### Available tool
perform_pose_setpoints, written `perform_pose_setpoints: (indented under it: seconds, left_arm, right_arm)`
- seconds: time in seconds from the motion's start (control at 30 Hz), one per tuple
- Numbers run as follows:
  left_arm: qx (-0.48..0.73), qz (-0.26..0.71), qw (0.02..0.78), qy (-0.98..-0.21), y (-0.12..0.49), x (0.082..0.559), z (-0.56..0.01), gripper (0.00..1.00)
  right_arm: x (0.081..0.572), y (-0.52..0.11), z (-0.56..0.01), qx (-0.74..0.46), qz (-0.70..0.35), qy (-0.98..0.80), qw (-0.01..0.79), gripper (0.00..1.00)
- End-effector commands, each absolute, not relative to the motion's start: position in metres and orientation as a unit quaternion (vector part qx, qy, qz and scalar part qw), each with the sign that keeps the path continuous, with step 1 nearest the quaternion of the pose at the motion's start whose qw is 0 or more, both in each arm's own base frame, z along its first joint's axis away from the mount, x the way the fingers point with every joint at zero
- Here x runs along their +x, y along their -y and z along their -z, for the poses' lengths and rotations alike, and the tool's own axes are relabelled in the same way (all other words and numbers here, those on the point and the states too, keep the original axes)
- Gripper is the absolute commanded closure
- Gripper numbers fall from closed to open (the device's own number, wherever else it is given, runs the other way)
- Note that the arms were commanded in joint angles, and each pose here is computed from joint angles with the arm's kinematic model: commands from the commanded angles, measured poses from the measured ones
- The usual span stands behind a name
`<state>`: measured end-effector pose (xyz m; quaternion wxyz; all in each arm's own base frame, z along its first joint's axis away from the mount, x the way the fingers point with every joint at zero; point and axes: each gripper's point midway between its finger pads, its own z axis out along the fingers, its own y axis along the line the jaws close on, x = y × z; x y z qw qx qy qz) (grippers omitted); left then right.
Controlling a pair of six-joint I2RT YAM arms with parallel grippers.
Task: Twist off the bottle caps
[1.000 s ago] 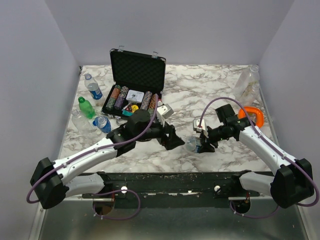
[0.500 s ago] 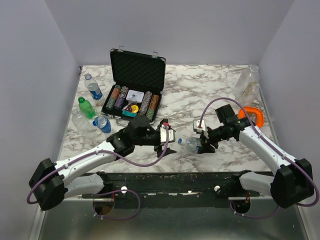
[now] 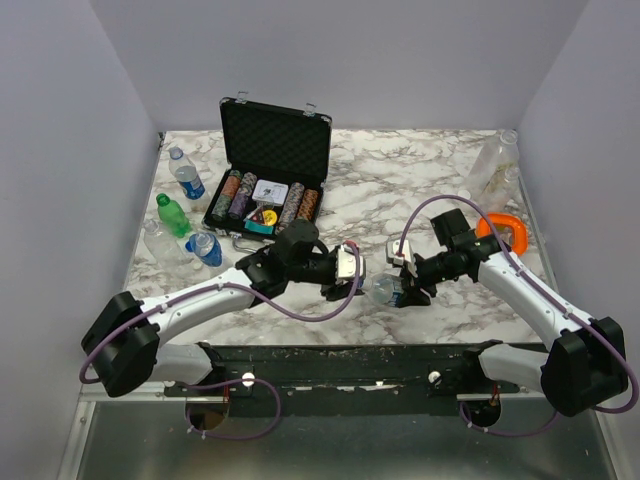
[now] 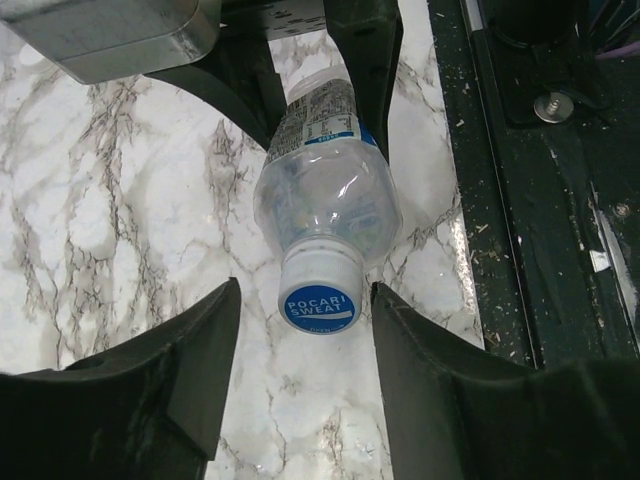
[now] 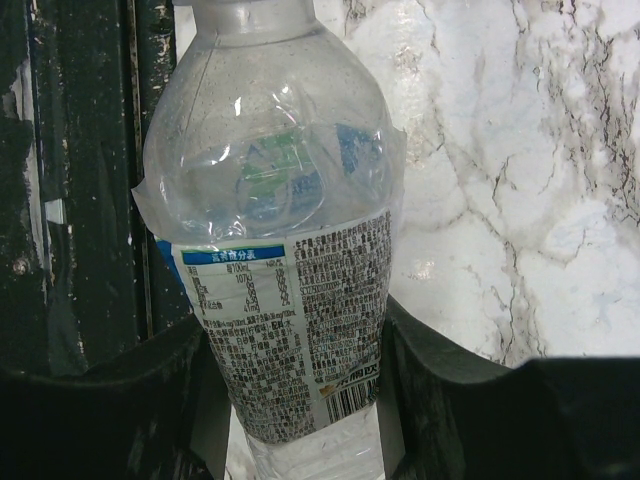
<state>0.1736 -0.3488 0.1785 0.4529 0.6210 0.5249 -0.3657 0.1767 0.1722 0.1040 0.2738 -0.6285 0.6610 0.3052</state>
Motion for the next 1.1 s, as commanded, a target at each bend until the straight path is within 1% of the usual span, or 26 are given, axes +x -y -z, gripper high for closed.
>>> perform_pose_setpoints:
  seconds: [0.0, 0.07, 0.13, 0.2, 0.23, 0.33, 0.37, 0.43, 0.5, 0.53, 0.6, 0.67, 0.73, 0.87, 1.07]
  left_arm:
    - [0.625, 0.392, 0.454, -0.5, 0.359, 0.168, -0.193, 0.41]
    - [0.626, 0.395, 0.449, -0.501, 0.359, 0.166, -0.192, 0.48]
    - [0.62, 0.401, 0.447, -0.505, 0.359, 0.165, -0.194, 0.62]
    - [0.607, 0.413, 0.447, -0.51, 0.36, 0.163, -0.201, 0.8]
    - [0.594, 0.421, 0.451, -0.516, 0.36, 0.163, -0.206, 0.86]
    - [0.544, 0.453, 0.445, -0.548, 0.36, 0.16, -0.219, 0.97]
    - [0.518, 0.468, 0.434, -0.569, 0.36, 0.158, -0.222, 1.0]
    - [0.444, 0.494, 0.398, -0.633, 0.36, 0.161, -0.228, 1.0]
    - [0.354, 0.508, 0.339, -0.709, 0.361, 0.164, -0.228, 1.0]
    - [0.326, 0.516, 0.307, -0.73, 0.363, 0.162, -0.226, 1.0]
    - [0.233, 0.535, 0.259, -0.77, 0.365, 0.163, -0.221, 1.0]
    - [0.158, 0.564, 0.222, -0.78, 0.368, 0.16, -0.217, 1.0]
    - [0.133, 0.557, 0.214, -0.792, 0.368, 0.162, -0.207, 1.0]
    - [0.123, 0.52, 0.248, -0.808, 0.364, 0.179, -0.2, 1.0]
    - [0.129, 0.476, 0.281, -0.823, 0.353, 0.19, -0.197, 1.0]
  right_arm:
    - [0.176, -0.176, -0.112, -0.634, -0.313, -0.648, 0.282, 0.71]
    - [0.176, -0.176, -0.112, -0.634, -0.313, -0.648, 0.282, 0.71]
    - [0.176, -0.176, -0.112, -0.634, -0.313, -0.649, 0.282, 0.71]
    - [0.176, -0.176, -0.112, -0.634, -0.313, -0.65, 0.281, 0.71]
    - [0.175, -0.176, -0.111, -0.634, -0.313, -0.649, 0.28, 0.71]
    - [0.176, -0.176, -0.111, -0.634, -0.312, -0.65, 0.281, 0.71]
    - [0.177, -0.176, -0.112, -0.633, -0.311, -0.651, 0.281, 0.71]
    - [0.176, -0.175, -0.11, -0.633, -0.311, -0.652, 0.279, 0.71]
    - [0.176, -0.175, -0.11, -0.632, -0.312, -0.652, 0.278, 0.71]
    - [0.177, -0.176, -0.111, -0.632, -0.311, -0.652, 0.28, 0.71]
    - [0.177, -0.176, -0.11, -0.632, -0.312, -0.653, 0.278, 0.71]
    - [0.177, -0.176, -0.11, -0.632, -0.313, -0.653, 0.277, 0.71]
    - [0.176, -0.176, -0.109, -0.631, -0.314, -0.654, 0.275, 0.71]
    - [0.178, -0.175, -0.11, -0.631, -0.311, -0.655, 0.277, 0.71]
    - [0.178, -0.175, -0.109, -0.63, -0.31, -0.657, 0.276, 0.71]
